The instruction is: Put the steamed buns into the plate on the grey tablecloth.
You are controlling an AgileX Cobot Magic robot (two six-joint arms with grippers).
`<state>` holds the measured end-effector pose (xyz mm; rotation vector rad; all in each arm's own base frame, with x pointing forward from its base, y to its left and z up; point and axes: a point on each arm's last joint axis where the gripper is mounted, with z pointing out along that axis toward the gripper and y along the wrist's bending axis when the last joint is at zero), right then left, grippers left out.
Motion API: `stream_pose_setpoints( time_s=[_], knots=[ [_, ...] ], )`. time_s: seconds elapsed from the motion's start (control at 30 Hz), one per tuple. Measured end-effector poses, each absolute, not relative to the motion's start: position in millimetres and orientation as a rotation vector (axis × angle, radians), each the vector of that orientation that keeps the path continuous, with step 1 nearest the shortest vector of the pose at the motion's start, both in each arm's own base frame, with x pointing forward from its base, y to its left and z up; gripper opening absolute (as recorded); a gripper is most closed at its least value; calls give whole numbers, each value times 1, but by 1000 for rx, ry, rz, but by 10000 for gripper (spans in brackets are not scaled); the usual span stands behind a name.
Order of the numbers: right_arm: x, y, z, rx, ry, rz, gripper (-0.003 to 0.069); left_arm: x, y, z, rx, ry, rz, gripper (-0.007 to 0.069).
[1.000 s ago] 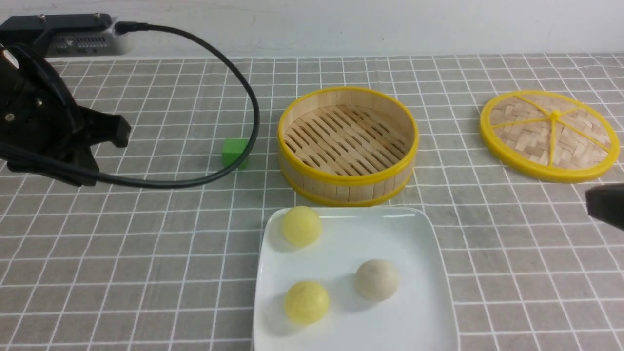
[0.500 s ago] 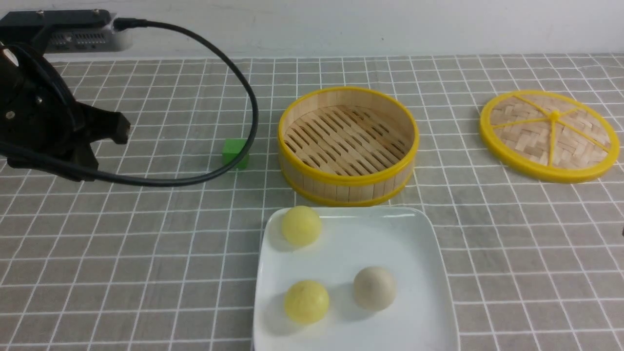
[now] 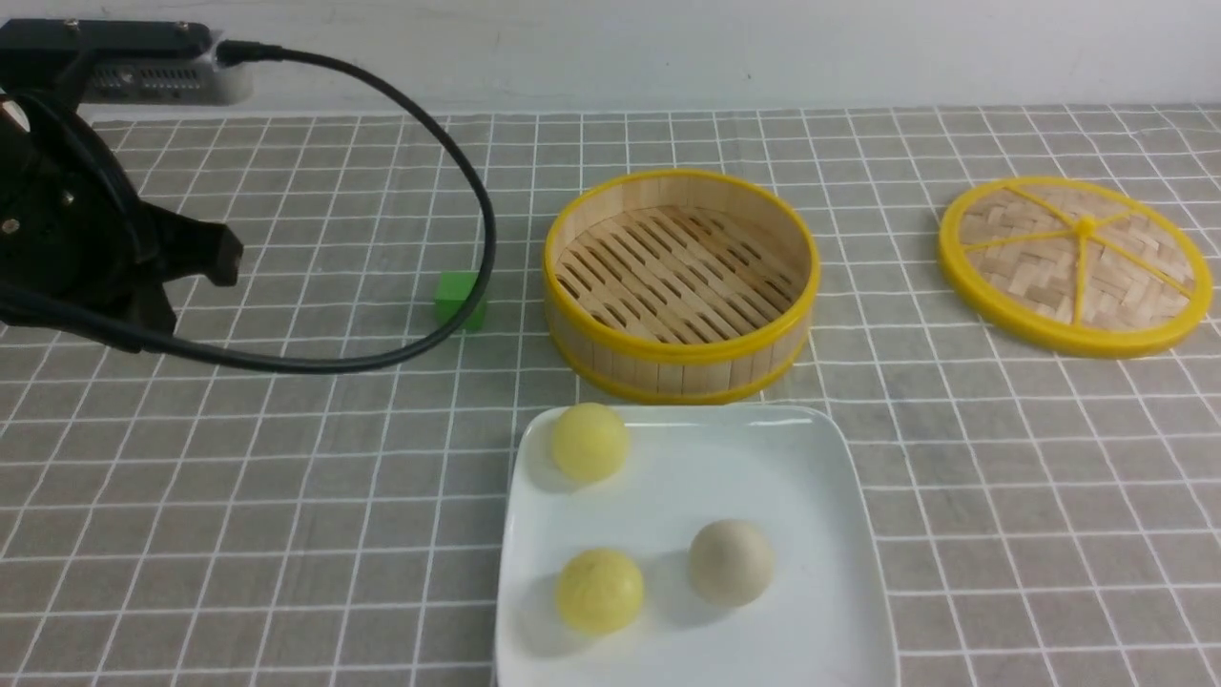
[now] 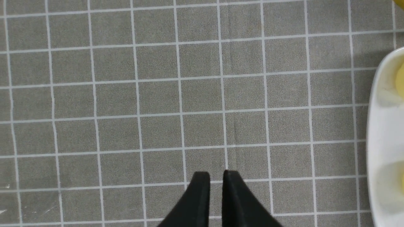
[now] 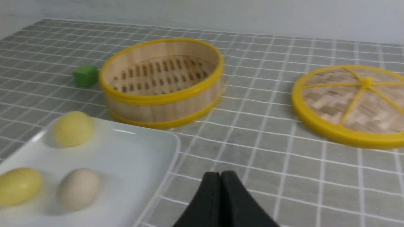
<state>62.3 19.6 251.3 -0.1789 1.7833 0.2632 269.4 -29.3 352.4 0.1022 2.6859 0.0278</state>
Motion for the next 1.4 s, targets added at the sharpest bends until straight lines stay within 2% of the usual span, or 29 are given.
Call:
stream_pose_setpoints(
  time_s=[0.13,0.3,0.43,0.5,0.63,0.67,0.7,0.73,0.87,0.93,1.0,1.07,1.2,1.4],
  knots=[
    [53,10,212,-104,1790,135,6,267,-28,352,105,2706,47,85],
    [51,7,174,-74,1885,88,10,250,-23,363,104,2714,99,85],
    [52,7,174,-78,1878,77,15,227,-19,385,29,2634,83,85],
    [52,6,174,-79,1878,74,18,200,-15,403,-35,2548,47,85],
    [52,6,174,-81,1878,71,24,150,-15,414,-51,2449,-62,85],
    [52,6,174,-81,1878,71,26,125,-15,414,-42,2408,-113,85],
    [52,6,174,-81,1878,71,28,104,-15,409,-34,2372,-166,85],
    [52,6,174,-81,1878,71,28,104,-16,406,-32,2384,-173,85],
    [52,6,174,-81,1878,71,34,48,-17,374,-27,2061,-338,85],
    [52,6,174,-81,1878,71,36,33,-14,357,-41,1849,-360,87],
    [52,6,174,-81,1878,71,39,26,-12,345,-45,1771,-364,89],
    [52,6,174,-81,1878,71,42,12,-9,325,-52,1598,-373,89],
    [52,6,174,-81,1878,71,48,15,-8,301,-58,1560,-362,91],
    [52,6,174,-81,1877,70,55,32,-7,279,-39,1669,-272,97]
  ],
)
